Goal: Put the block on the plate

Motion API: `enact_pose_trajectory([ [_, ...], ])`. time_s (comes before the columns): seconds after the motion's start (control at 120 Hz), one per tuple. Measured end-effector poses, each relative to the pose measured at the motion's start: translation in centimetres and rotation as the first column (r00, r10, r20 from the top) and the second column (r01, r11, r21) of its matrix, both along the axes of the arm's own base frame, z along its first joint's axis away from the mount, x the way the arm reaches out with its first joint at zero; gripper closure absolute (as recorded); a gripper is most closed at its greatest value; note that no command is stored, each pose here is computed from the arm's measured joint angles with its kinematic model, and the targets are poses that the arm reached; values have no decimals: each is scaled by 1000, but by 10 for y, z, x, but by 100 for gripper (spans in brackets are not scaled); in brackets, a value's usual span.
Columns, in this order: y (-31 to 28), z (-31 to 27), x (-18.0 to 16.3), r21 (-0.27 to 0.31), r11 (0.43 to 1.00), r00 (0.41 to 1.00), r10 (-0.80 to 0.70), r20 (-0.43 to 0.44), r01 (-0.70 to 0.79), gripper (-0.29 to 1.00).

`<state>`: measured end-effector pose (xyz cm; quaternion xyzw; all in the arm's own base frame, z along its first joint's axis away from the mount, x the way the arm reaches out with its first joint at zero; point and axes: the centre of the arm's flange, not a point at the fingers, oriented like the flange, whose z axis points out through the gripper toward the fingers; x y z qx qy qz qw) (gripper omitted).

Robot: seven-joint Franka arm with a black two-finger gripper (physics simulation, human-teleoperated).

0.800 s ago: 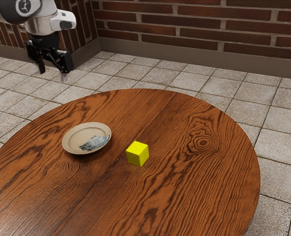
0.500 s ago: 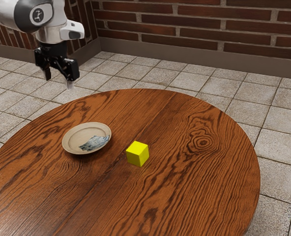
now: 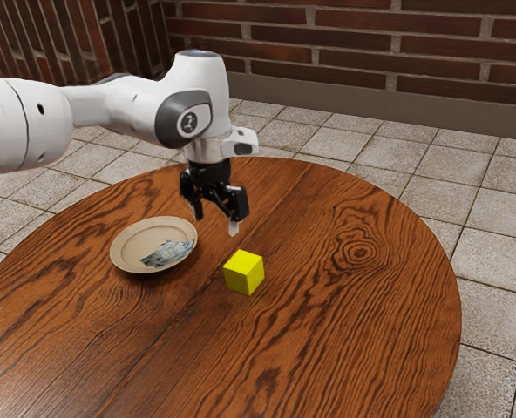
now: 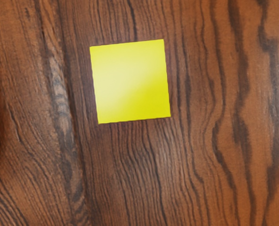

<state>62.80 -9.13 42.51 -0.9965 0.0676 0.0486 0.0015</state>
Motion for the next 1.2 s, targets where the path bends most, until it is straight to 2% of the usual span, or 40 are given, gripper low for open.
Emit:
enact_pose_trajectory([
  [0.15,0,-48,4,-27,998,998,54,-22,-55,0],
  [0.4,7,-94,29,-34,991,992,129,10,-129,0],
  [0.733,9,-118,54,-43,978,977,205,51,-203,0],
  [1.2,10,-156,51,-31,966,966,259,17,-259,0],
])
